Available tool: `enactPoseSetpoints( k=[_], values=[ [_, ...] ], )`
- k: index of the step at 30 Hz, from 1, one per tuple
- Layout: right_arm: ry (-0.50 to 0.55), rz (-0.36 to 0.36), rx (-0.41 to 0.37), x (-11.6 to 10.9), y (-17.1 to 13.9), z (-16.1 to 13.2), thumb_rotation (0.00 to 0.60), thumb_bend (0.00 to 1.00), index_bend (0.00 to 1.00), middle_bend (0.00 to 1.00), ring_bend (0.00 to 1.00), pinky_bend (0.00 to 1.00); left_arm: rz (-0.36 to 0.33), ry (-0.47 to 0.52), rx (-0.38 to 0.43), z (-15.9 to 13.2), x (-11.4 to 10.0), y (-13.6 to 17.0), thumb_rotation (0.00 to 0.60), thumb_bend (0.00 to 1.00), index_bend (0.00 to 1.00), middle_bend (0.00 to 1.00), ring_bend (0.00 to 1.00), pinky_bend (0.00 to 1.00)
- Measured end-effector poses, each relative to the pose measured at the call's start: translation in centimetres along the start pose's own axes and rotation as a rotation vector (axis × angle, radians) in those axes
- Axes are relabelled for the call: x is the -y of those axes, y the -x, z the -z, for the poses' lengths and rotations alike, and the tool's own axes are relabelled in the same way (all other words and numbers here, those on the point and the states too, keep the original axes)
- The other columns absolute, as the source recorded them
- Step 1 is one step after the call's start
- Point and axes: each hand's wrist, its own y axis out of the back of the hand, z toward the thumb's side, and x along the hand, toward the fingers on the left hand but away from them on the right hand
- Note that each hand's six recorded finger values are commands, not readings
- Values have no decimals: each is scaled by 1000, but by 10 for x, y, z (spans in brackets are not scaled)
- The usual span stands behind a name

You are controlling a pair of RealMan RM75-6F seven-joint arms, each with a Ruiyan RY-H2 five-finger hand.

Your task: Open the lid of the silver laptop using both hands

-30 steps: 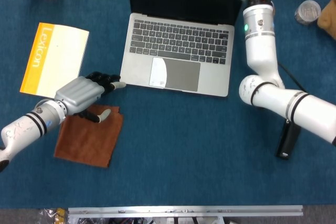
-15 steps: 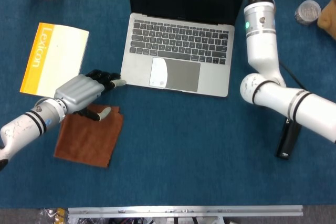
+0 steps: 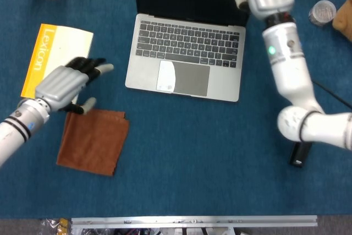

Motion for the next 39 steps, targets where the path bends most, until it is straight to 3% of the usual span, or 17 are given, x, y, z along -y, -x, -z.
enactPoseSetpoints(
  k=[8, 20, 39],
  values=[
    [23, -16, 20, -13, -57, 43, 600, 353, 53, 125, 0, 60, -178, 3, -132, 22, -25, 36, 600, 469, 51, 12, 0, 10],
    [68, -46, 88, -12, -149, 109, 600, 353, 53, 125, 0, 60, -344, -20, -302, 50, -42, 92, 600, 469, 51, 19, 0, 10],
    [156, -81, 254, -6, -260, 175, 600, 354, 53, 126, 0, 60, -496, 33, -491, 65, -32, 182, 600, 469, 53, 20, 0, 10]
  ],
)
